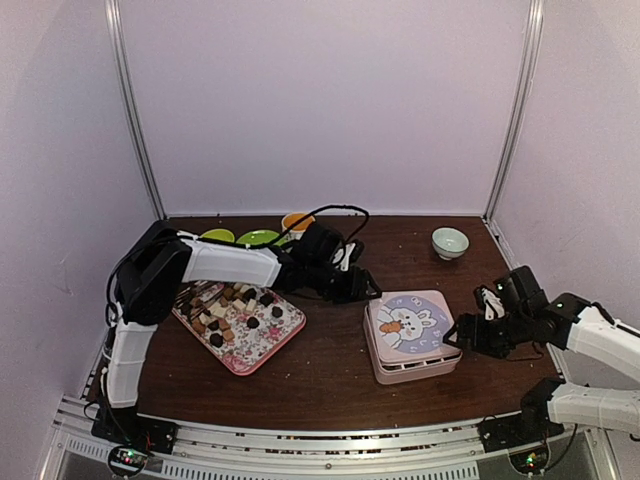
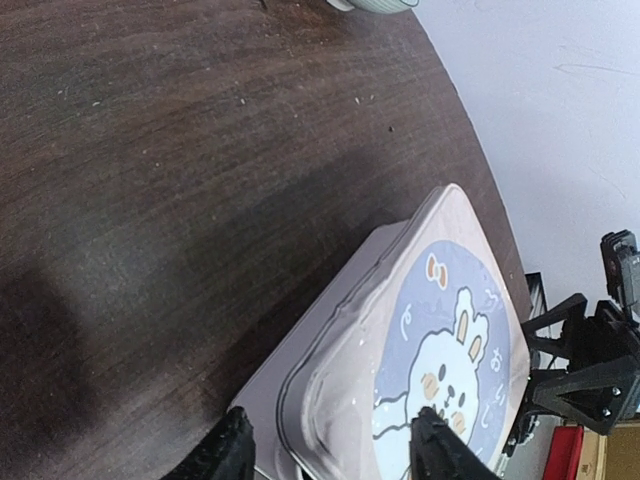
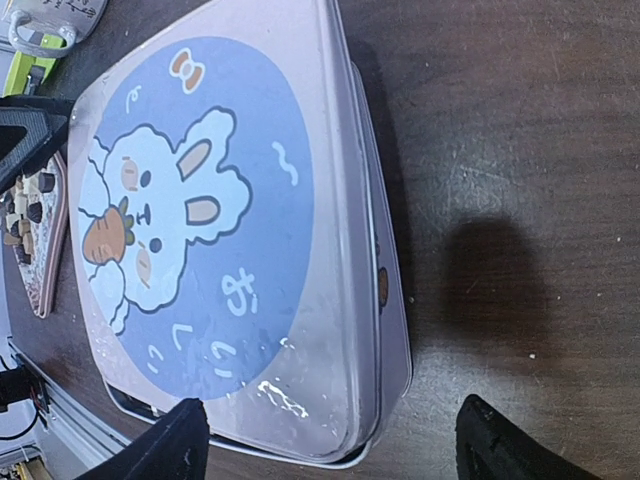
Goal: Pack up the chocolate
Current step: Move the packing box to the center of the board, then pick up the box lid from the packing box.
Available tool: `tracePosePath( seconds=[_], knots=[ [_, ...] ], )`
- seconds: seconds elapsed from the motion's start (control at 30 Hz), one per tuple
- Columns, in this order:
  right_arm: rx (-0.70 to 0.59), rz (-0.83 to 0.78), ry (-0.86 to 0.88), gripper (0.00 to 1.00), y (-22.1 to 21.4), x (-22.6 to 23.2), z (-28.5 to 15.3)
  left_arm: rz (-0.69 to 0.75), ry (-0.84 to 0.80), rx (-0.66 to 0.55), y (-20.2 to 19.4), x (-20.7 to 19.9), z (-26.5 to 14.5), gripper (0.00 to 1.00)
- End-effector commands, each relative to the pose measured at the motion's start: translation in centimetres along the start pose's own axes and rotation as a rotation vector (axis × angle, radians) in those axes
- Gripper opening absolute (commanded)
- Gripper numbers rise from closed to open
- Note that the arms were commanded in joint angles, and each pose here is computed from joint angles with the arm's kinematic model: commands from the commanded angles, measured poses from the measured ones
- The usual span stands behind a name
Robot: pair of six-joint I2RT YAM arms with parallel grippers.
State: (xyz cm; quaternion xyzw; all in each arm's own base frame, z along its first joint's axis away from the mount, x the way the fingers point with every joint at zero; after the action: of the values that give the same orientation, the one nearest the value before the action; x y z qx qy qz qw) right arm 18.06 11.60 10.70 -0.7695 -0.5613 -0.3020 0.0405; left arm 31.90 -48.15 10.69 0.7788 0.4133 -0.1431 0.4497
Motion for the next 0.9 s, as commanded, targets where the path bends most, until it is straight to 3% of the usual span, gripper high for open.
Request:
tracePosePath(
  seconds=[0.0,0.2,0.33,0.47,0.7,0.87],
  knots=[
    [0.056,0.035,-0.013,0.86,-1.4,-0.8,0.3,0.008,-0.044,0.001,0.5,0.0,0.9,0.49],
    [0.055,0.043,0.024,0.86,-1.5,-0.3,0.1,-0.001,-0.058,0.006,0.6,0.2,1.6,0.39],
    [0.055,0.052,0.043,0.86,-1.5,0.0,0.0,0.006,-0.066,-0.007,1.3,0.0,1.0,0.23],
    [0.037,0.047,0.041,0.87,-1.2,0.0,-0.3,0.001,-0.093,-0.035,2.1,-0.7,-0.2,0.14],
    [-0.039,0.014,-0.013,0.91,0.2,-0.1,-1.3,-0.013,-0.203,-0.127,4.7,-4.7,-4.0,0.11],
    [-0.094,-0.059,0.097,0.94,1.6,2.7,-3.1,0.008,-0.238,-0.173,6.1,-6.9,-6.5,0.11]
  ],
)
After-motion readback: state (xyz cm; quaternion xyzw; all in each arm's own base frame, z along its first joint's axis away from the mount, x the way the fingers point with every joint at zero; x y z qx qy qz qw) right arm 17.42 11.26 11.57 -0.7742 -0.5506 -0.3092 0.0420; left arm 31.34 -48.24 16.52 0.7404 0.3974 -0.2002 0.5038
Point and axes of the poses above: each gripper's point midway between its finger pads, its own z axis out along the fingers, its own x axis along the line the jaws close on, y = z × x, the point moved 3 cm from there along -z, back along the fingers, and after that the axes turned 10 degrees about z, right-handed, at the moved point
